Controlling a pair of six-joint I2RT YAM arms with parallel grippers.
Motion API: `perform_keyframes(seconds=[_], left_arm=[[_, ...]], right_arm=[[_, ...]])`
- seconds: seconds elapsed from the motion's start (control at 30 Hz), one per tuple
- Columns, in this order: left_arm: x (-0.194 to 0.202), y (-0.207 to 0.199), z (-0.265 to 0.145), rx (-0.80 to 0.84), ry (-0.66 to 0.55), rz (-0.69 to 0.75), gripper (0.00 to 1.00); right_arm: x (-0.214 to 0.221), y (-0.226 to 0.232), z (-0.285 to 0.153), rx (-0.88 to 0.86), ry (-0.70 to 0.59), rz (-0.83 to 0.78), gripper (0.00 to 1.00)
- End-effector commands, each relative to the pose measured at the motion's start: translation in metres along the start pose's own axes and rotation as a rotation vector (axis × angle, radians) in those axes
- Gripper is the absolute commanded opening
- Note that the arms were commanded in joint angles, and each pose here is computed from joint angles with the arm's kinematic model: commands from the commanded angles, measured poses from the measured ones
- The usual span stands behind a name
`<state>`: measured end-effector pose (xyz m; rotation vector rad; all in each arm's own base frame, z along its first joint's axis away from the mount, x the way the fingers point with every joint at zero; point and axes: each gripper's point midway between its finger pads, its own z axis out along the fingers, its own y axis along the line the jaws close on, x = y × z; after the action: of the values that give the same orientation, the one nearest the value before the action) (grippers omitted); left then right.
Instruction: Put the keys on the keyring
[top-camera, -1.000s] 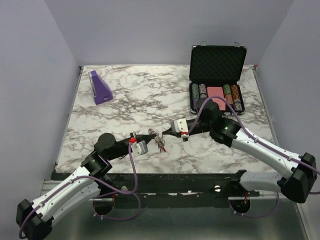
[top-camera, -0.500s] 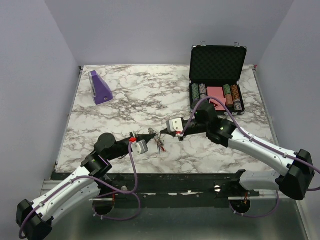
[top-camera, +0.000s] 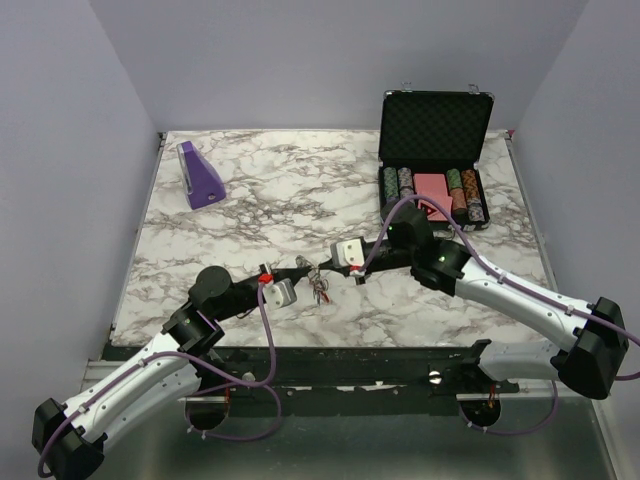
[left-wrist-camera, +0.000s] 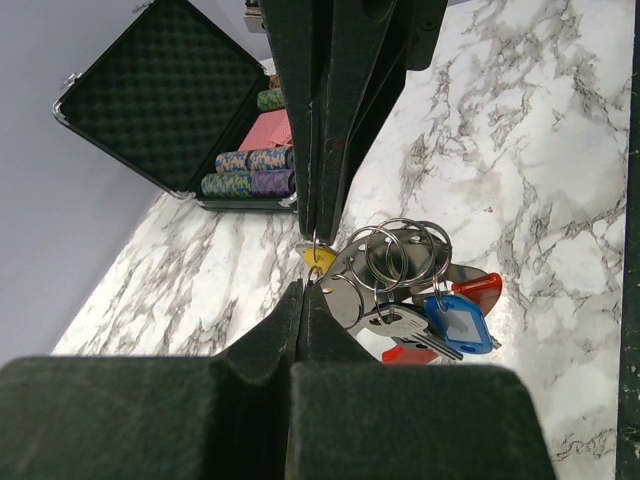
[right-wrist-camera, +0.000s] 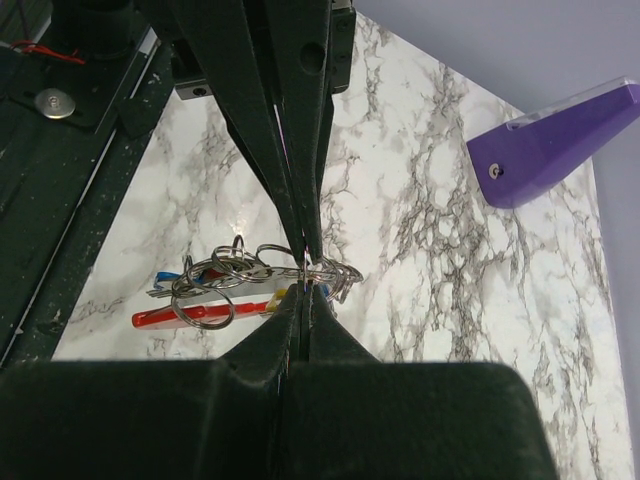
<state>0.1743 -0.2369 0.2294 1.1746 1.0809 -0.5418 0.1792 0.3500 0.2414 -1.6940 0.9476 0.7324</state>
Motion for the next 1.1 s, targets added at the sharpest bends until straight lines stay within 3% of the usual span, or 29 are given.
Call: perform_keyframes(seconds=[0.0,0.43,0.47,0.5,1.07], left_arm=[[-0.023,0.014,0.000,-0.040,-0.048,0.024,0.00],[-0.022,0.012,0.000,-0.029,-0.043,0.025,0.00],[-0.041,0.017,-0.009,-0.058,-0.100,0.053,0.00],[-0.023,0.012,0.000,-0.030,-0.045,0.027,0.00],[-0.020,0.013,0.001,-0.029,-0.033,0.027,0.00]], right_arm=[[0.001,0.000,0.003,0.005,0.004,-0.005,0.00],[0.004,-0.007,0.006,0.040,0.022,-0.015,0.00],[0.003,-0.007,0.006,0.040,0.023,-0.017,0.01],[0.005,-0.006,0.006,0.038,0.028,-0.014,0.01],[-0.007,-0.002,0.009,0.001,-0.026,-0.019,0.00]])
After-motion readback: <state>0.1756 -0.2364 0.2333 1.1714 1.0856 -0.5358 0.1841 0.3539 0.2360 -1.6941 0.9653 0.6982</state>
